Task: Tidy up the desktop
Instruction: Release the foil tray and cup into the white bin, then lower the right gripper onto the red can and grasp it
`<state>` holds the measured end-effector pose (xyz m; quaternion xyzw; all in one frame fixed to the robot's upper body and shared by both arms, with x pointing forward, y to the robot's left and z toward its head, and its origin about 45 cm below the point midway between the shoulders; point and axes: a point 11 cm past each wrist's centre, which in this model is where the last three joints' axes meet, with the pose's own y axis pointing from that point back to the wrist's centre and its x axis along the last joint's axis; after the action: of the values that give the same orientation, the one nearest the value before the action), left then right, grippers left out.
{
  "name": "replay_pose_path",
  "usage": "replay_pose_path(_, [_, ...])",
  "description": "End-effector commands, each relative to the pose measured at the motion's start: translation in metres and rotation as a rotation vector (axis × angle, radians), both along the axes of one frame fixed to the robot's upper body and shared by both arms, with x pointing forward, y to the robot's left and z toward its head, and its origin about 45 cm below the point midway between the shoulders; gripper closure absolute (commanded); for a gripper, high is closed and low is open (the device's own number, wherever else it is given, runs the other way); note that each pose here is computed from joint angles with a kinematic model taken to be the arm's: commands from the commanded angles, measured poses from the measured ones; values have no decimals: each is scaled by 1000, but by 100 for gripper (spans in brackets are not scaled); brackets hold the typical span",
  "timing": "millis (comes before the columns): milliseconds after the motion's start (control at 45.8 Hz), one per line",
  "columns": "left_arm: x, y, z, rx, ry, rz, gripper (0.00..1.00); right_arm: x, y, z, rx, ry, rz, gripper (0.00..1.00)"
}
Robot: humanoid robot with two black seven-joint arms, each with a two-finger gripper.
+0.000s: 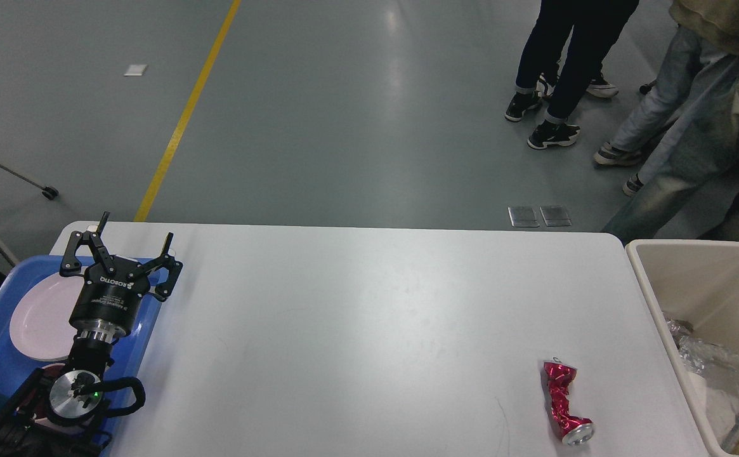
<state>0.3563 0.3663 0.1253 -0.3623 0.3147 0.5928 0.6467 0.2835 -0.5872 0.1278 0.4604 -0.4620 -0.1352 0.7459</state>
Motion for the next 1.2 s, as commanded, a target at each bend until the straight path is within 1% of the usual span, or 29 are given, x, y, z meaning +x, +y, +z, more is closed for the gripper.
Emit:
replay_pose_path(0, [0, 0, 0, 0, -1, 0, 3, 29, 35, 42, 107, 147, 153, 0])
replay_pose_path(66, [0, 0, 0, 0, -1, 0, 3, 47, 63, 67, 189, 207, 227, 0])
replay_pose_path(131, [0, 0, 0, 0, 1, 0, 3, 66, 104, 89, 259, 291, 335, 0])
replay_pose_path(219, [0, 0, 0, 0, -1, 0, 3, 92, 150, 125, 290, 349, 461, 0])
replay_pose_path(328, [0, 0, 0, 0, -1, 0, 3, 104, 202, 167, 319, 408, 596, 0])
replay_pose_path(372, [0, 0, 0, 0, -1, 0, 3, 100, 222, 178, 341, 444, 647, 0])
replay_pose_path(415, [0, 0, 0, 0, 1, 0, 3, 96, 242, 193, 365, 454, 695, 0])
replay_pose_path(503, [0, 0, 0, 0, 1, 0, 3, 83, 275, 221, 411, 442, 765, 0])
replay_pose_path(656, [-1, 0, -1, 0, 2, 1, 3, 45, 317, 259, 445, 440, 859, 0])
replay_pose_path(721, [-1, 0, -1, 0, 4, 2, 3, 31, 329, 265, 442, 434, 889, 0])
replay_pose_path(830, [-1, 0, -1, 0, 4, 2, 3, 12, 339, 254, 410, 437, 901, 0])
replay_pose_path(940, [-1, 0, -1, 0, 4, 2, 3, 13, 340, 254, 381, 406, 868, 2])
replay_pose_path(1180, [-1, 0, -1, 0, 2, 1, 3, 20, 328, 247, 346, 368, 826, 2])
